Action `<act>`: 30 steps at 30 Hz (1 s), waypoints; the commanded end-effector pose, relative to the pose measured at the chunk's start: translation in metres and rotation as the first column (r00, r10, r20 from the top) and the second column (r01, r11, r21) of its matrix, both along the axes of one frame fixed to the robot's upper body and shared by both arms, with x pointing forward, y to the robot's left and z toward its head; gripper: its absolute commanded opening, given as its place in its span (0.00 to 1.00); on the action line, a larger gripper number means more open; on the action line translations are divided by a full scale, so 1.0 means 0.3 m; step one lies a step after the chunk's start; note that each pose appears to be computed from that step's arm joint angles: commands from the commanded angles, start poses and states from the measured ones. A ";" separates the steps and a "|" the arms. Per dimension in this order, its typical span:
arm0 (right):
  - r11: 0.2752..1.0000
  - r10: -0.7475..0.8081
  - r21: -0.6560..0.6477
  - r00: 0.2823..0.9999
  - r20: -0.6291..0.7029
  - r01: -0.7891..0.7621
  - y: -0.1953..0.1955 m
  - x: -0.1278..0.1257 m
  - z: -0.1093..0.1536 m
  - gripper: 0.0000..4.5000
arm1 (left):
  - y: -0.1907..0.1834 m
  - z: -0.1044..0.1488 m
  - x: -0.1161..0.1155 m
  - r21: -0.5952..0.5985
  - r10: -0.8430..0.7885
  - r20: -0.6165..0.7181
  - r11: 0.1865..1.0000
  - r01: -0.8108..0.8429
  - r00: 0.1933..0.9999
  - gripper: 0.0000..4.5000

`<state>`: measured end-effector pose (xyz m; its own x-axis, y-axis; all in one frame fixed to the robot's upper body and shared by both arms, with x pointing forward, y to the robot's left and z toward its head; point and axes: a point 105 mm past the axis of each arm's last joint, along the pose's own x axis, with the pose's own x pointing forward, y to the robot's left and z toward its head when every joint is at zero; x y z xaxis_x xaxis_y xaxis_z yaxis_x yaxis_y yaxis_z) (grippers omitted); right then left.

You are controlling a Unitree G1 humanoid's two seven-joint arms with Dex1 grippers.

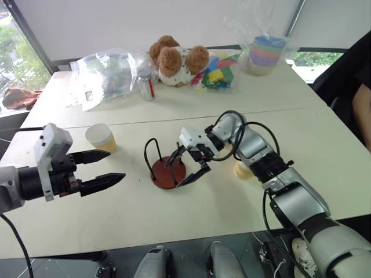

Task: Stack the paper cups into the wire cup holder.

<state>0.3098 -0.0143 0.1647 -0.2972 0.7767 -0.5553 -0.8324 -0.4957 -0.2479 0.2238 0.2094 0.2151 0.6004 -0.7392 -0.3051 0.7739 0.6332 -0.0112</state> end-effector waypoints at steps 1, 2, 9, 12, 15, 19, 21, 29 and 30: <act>0.999 -0.047 0.021 0.998 0.033 0.047 -0.039 0.009 0.076 0.91 | -0.003 0.023 0.008 0.004 -0.007 0.046 1.000 0.007 0.999 1.00; 0.998 -0.062 0.017 0.998 0.029 0.062 -0.052 0.008 0.082 0.91 | -0.003 0.022 0.009 0.005 -0.007 0.046 1.000 0.007 0.999 1.00; 0.980 -0.196 -0.037 0.981 0.006 0.196 -0.163 -0.032 0.090 0.91 | 0.002 0.014 0.019 0.012 -0.018 0.047 1.000 0.017 0.999 1.00; 0.975 -0.221 -0.035 0.975 0.023 0.222 -0.183 -0.058 0.105 0.91 | 0.003 0.009 0.023 0.019 -0.030 0.043 0.999 0.029 0.999 1.00; 0.972 -0.232 -0.020 0.969 0.090 0.234 -0.200 -0.077 0.141 0.91 | 0.005 0.010 0.033 0.022 -0.037 0.047 0.999 0.036 0.998 1.00; 0.953 -0.304 0.038 0.946 0.112 0.301 -0.215 -0.066 0.226 0.91 | -0.007 0.016 0.045 0.021 -0.059 0.058 0.998 0.058 0.997 1.00; 0.918 -0.396 0.063 0.910 0.126 0.391 -0.261 -0.027 0.281 0.91 | -0.030 0.023 0.041 0.018 -0.092 0.059 0.996 0.091 0.994 1.00; 0.639 -0.759 0.081 0.644 -0.095 0.765 -0.569 0.087 0.380 0.91 | -0.144 0.052 0.019 -0.019 -0.221 0.086 0.975 0.223 0.972 1.00; 0.595 -0.799 0.051 0.597 -0.072 0.802 -0.619 0.092 0.354 0.91 | -0.150 0.052 0.016 -0.008 -0.229 0.086 0.973 0.230 0.970 1.00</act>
<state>0.3379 -0.1828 0.2687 0.3906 0.7761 -0.4950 -0.9205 0.3349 -0.2013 0.2322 0.1705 0.2248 0.4529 -0.8550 -0.2528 0.8861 0.4631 0.0212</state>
